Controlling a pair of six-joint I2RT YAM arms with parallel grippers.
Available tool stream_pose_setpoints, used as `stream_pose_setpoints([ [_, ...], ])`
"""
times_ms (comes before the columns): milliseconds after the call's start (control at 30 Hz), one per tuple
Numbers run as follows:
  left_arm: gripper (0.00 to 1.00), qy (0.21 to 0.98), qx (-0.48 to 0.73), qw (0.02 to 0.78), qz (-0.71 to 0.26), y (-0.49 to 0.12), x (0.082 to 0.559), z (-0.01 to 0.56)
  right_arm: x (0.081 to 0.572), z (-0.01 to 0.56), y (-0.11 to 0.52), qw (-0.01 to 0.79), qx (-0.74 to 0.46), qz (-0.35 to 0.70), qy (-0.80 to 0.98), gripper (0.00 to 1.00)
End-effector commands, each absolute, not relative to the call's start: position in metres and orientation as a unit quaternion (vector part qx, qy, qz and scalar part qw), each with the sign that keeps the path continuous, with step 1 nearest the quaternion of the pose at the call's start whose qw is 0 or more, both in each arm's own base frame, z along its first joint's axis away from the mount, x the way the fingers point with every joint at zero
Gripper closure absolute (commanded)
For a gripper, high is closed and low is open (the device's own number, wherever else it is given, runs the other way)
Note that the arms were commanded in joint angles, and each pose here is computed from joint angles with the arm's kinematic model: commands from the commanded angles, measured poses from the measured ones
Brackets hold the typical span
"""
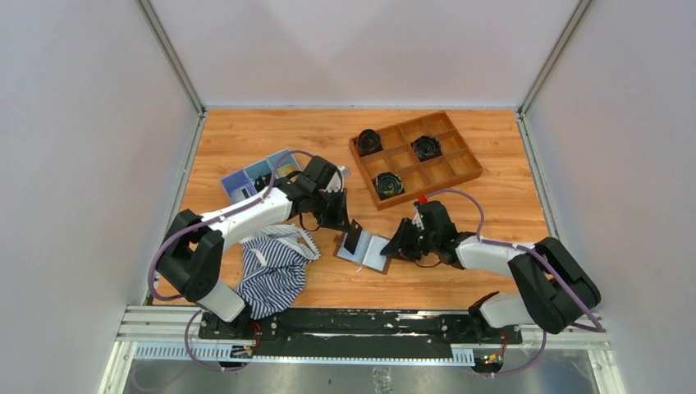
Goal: Take the credit cards out of the card holder
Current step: Remove the credit card from the card holder, then place the credit card in the storage box.
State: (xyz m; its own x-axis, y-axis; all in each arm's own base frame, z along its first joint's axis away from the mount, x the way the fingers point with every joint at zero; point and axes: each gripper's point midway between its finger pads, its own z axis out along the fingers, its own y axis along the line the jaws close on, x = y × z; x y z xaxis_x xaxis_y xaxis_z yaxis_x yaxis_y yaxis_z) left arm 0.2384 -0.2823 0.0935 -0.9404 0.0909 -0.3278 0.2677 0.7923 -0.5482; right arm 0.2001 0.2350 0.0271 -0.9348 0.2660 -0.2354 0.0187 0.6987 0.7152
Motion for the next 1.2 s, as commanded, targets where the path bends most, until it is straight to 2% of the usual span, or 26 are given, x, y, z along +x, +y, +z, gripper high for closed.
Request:
stream_pose_setpoints([
  [0,1.0,0.934,0.1,0.181,-0.292,-0.269,0.251,0.127,0.176,0.004,0.208,0.135,0.074,0.304,0.94,0.67],
  [200,1.0,0.932,0.022,0.232,-0.278,-0.209,0.288,0.163,0.18,0.033,0.204,0.17,0.053,0.305,0.936,0.62],
  [367,1.0,0.912,-0.098,0.304,-0.257,-0.124,0.33,0.192,0.179,0.045,0.201,0.182,0.045,0.304,0.934,0.58],
  [600,1.0,0.881,-0.217,0.343,-0.242,-0.042,0.364,0.185,0.178,0.045,0.199,0.18,0.043,0.299,0.936,0.56],
  [867,1.0,0.885,-0.252,0.316,-0.231,-0.022,0.382,0.132,0.178,0.042,0.2,0.173,0.044,0.295,0.939,0.57],
  [1167,1.0,0.886,-0.262,0.304,-0.231,-0.02,0.399,0.105,0.182,0.036,0.204,0.16,0.043,0.292,0.942,0.57],
])
